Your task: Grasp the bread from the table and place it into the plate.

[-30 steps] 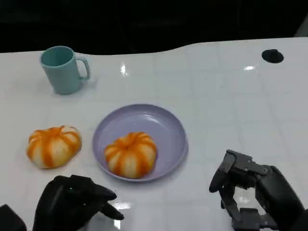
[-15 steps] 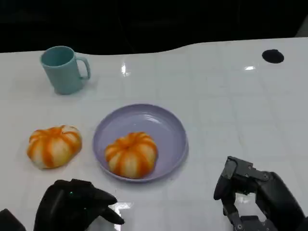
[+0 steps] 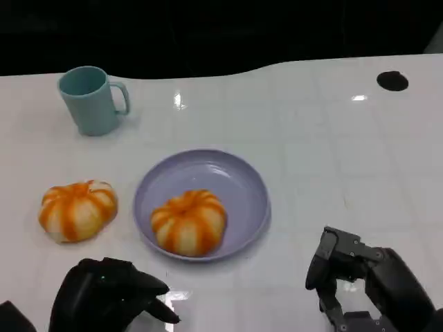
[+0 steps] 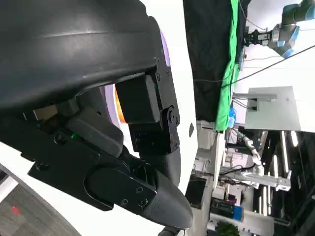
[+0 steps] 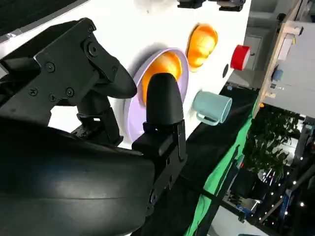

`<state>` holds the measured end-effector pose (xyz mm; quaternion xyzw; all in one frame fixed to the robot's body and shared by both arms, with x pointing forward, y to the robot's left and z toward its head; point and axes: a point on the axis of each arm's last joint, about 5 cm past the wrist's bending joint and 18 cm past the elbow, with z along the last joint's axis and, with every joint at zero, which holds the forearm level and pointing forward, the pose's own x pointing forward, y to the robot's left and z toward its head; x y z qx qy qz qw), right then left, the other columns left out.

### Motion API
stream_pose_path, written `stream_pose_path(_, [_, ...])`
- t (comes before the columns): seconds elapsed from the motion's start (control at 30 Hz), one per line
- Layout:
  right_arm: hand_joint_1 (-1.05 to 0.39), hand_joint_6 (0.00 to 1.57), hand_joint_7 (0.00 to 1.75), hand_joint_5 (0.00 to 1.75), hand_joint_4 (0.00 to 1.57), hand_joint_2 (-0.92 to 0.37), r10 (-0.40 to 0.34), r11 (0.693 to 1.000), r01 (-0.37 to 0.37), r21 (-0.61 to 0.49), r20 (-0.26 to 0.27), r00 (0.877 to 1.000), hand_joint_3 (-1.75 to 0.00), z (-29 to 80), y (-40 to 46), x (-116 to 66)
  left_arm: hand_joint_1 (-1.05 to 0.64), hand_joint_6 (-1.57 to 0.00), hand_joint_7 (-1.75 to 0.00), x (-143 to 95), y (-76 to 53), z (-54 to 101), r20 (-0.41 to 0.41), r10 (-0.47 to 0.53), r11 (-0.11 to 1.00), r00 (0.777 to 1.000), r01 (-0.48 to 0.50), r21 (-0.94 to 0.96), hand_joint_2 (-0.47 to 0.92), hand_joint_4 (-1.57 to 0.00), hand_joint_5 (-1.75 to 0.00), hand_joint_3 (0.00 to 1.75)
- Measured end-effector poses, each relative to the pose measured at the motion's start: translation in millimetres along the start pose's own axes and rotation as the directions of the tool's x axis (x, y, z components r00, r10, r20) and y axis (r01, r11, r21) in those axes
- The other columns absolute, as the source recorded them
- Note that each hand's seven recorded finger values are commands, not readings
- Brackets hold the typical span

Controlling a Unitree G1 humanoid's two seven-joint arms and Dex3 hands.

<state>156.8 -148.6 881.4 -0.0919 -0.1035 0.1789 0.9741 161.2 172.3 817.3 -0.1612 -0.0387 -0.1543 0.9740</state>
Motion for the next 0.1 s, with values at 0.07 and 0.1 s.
stream_pose_path(0.07, [-0.06, 0.55, 1.68, 1.75, 0.71, -0.46, 0.001, 1.0, -0.001, 0.0, -0.001, 1.0, -1.34, -0.3, 0.1, 0.0, -1.05, -1.57, -0.11, 0.0, 0.0, 0.0, 0.0, 0.0, 1.0, 1.0, 0.0, 0.0, 0.78, -1.57, -0.35, 0.0])
stream_pose_path(0.1, [-0.06, 0.55, 1.68, 1.75, 0.71, -0.46, 0.001, 1.0, -0.001, 0.0, -0.002, 1.0, -1.34, -0.3, 0.1, -0.1, -1.05, -1.57, -0.11, 0.0, 0.1, 0.0, 0.0, 0.0, 1.0, 1.0, 0.0, 0.0, 0.78, -1.57, -0.35, 0.0])
